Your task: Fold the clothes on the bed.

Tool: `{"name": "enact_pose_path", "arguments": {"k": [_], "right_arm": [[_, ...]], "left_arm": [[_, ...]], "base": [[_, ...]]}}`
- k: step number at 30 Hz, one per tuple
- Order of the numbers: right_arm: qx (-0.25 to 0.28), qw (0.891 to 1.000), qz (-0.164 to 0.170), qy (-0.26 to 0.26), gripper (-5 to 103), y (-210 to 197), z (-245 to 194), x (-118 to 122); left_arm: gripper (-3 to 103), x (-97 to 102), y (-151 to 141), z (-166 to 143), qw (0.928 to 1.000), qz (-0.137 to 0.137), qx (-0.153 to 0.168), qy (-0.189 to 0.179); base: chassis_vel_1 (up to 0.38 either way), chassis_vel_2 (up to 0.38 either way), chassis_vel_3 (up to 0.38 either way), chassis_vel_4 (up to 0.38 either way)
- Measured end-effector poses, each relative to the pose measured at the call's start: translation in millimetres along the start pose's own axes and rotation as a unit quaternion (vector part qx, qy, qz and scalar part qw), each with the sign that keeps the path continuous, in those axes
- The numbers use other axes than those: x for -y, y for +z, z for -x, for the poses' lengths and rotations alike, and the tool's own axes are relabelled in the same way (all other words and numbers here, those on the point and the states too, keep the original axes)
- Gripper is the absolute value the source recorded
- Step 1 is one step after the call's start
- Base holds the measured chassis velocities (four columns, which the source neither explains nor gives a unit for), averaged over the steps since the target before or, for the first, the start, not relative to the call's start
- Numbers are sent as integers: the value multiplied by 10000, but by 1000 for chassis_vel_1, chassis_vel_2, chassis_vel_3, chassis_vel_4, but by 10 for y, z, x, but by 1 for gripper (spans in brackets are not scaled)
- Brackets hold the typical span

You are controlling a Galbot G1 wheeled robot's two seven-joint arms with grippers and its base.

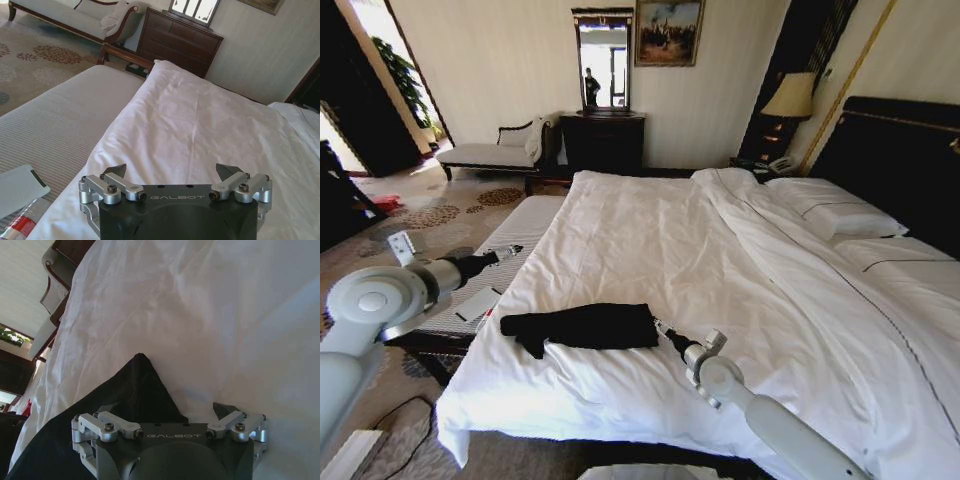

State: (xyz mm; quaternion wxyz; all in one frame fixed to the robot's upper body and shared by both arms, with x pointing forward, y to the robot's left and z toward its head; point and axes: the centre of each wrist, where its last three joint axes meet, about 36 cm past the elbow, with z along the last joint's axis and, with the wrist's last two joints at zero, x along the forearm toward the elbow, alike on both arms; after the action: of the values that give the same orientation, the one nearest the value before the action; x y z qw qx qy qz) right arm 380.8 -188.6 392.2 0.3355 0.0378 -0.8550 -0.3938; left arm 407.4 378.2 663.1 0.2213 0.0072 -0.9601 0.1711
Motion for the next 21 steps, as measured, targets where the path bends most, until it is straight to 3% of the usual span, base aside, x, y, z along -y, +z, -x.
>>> {"name": "enact_pose_path", "arguments": {"k": [4,5,7,14,16,20,21], "right_arm": [[-40,10000,53,-26,101,24,37,-11],[-41,10000,62,-63,96,31,53,-12],[-31,9999,75,-102,96,38,67,-16],[-40,9997,93,-242,64,98,123,-85],[-44,9996,85,-247,64,111,124,-89],[-52,9996,96,-256,42,182,102,-91],[-52,9996,96,-256,42,182,102,-91]], "left_arm": [[100,-5,37,30,10000,6,-1,-43],[100,-8,45,39,10000,7,-1,-56],[100,-15,50,50,10000,12,3,-76],[100,-86,37,107,9998,22,45,-171],[100,-100,21,115,9998,26,63,-182],[100,-157,-46,148,9997,-27,148,-176],[100,-157,-46,148,9997,-27,148,-176]], "base": [[0,0,0,0],[0,0,0,0],[0,0,0,0],[0,0,0,0],[0,0,0,0],[0,0,0,0],[0,0,0,0]]}}
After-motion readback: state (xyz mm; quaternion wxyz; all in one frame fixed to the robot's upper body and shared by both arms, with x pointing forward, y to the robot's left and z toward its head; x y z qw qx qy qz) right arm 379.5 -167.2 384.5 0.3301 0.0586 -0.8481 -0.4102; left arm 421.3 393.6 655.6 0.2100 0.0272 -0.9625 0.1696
